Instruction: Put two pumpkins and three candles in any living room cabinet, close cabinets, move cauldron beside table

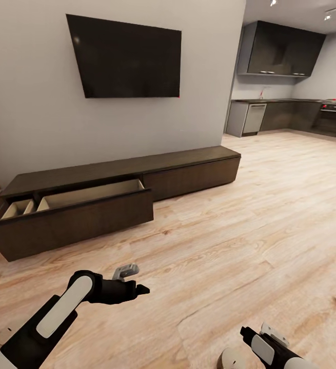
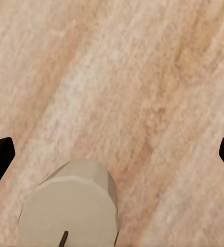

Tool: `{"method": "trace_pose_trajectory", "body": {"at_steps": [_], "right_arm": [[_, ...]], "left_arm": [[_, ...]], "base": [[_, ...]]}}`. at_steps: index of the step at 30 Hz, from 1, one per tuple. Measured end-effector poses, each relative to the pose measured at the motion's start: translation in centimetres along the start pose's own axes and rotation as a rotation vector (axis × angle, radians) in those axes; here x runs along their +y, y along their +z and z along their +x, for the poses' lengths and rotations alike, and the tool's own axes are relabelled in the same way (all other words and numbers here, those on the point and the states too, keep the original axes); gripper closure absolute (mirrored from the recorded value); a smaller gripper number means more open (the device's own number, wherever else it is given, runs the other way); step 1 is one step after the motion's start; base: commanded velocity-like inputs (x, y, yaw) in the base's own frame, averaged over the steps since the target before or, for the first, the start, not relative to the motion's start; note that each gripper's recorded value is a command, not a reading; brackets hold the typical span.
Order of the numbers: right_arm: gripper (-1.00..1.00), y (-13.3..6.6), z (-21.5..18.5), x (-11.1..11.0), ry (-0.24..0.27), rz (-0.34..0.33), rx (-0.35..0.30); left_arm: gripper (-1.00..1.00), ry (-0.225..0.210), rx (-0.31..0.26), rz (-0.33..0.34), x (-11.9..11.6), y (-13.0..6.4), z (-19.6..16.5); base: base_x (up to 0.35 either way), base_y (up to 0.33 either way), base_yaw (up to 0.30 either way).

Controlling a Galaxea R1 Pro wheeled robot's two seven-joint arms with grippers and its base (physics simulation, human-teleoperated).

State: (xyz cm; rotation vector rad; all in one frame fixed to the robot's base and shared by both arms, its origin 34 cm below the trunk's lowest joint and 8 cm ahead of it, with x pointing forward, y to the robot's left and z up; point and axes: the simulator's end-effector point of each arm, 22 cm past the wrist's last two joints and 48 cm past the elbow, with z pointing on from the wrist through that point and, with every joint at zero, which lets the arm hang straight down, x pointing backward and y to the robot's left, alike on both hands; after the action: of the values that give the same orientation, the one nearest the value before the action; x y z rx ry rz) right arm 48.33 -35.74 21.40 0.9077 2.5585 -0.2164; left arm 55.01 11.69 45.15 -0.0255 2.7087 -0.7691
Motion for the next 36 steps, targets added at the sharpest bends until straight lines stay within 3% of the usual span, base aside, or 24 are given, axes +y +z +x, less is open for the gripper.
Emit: {"method": "trace_pose_trajectory", "body": {"at_steps": [36], "right_arm": [[-1.0,0.0,-0.04,-0.04,0.0,0.001,-0.002]], "left_arm": [[-1.0,-0.002,0.002,-0.002,0.11,0.05,0.05]], "base": [[-0.009,0.022,0.0]]}}
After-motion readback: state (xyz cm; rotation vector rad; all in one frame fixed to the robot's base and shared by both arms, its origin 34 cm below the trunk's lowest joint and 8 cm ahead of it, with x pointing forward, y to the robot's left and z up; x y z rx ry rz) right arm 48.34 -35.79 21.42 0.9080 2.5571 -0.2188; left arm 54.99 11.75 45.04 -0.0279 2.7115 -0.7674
